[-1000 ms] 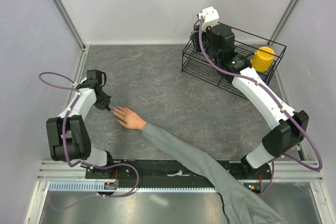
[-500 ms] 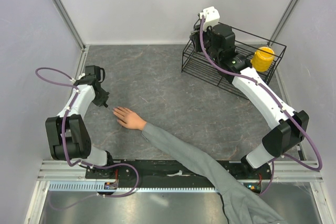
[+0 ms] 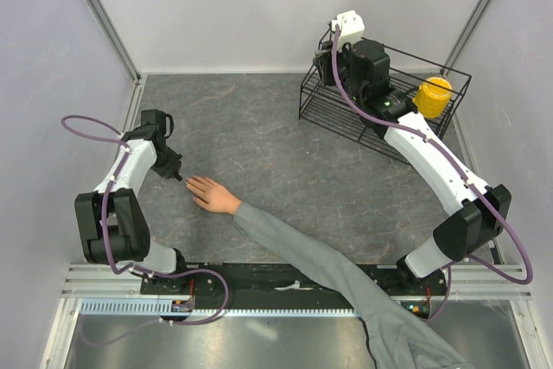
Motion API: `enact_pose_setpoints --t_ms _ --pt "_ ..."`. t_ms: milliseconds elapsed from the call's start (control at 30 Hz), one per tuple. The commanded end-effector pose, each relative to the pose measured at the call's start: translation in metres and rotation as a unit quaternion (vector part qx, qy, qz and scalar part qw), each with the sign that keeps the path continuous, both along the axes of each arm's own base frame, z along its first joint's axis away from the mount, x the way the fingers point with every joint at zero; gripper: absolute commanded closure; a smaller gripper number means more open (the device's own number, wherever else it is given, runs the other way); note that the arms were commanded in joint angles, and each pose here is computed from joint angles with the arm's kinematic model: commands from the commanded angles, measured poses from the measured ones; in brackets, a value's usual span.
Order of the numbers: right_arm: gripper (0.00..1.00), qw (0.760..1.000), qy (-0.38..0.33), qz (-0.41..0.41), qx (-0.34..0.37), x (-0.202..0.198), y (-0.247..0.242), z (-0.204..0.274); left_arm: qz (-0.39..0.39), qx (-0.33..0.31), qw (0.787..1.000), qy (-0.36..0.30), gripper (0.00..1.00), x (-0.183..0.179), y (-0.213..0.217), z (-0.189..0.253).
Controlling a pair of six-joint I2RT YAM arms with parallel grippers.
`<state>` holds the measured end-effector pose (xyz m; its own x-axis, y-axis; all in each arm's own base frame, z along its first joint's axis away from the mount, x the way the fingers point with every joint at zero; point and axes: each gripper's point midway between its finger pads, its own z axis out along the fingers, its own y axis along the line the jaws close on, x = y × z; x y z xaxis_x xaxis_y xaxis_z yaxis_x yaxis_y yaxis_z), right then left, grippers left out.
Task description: Paint the nails
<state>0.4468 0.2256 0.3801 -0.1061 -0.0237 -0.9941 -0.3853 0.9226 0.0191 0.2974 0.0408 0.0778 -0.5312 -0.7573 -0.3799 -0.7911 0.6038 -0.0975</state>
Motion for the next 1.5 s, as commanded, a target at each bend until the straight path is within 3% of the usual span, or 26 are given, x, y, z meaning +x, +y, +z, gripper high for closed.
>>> enact_pose_setpoints --t_ms 0,1167,1467 --pt "1.0 0.999 -0.027 0.001 0.018 -0.006 -0.004 0.024 0.016 -0.002 0.998 -0.059 0.98 0.025 0.002 0.016" --pt "1.0 1.0 -0.025 -0.002 0.016 0.002 -0.004 0.024 0.049 0.018 0.999 0.012 0.98 -0.002 0.011 -0.007" --pt "1.0 1.0 -0.025 -0.003 0.017 0.003 -0.004 0.025 0.045 0.016 0.999 -0.017 0.98 0.017 0.011 -0.007"
